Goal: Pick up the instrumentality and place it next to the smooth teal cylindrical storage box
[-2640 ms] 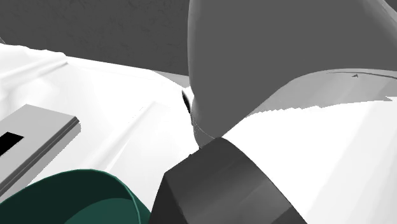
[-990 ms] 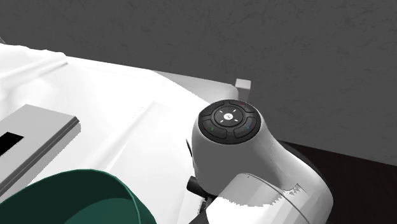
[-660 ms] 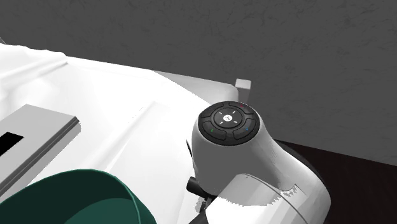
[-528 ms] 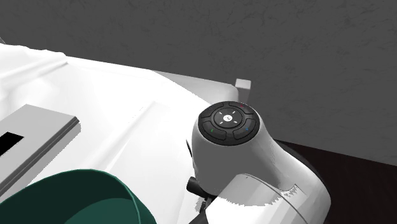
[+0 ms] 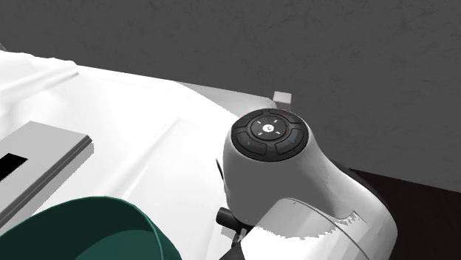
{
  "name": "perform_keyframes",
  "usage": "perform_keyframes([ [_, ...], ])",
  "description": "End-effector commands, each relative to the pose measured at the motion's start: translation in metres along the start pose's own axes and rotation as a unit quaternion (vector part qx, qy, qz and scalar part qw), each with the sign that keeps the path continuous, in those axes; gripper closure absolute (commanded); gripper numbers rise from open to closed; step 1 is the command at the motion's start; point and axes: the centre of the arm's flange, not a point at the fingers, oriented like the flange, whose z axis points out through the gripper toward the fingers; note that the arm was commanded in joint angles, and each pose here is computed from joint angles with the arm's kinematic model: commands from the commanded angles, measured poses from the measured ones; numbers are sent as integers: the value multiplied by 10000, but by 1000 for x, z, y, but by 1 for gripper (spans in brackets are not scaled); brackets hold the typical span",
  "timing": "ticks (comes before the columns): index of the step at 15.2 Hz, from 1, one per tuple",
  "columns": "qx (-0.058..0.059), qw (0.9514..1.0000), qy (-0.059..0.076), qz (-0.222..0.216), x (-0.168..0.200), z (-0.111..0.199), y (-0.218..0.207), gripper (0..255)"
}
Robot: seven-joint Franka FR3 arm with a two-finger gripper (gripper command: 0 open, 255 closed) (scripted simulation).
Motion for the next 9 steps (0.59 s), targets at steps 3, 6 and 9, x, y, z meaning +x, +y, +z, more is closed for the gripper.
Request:
perform_keyframes([
  [3,5,10000,-10,-1,1,-34,1,0],
  [6,5,10000,-10,-1,1,-34,1,0],
  [9,5,10000,-10,-1,1,-34,1,0],
])
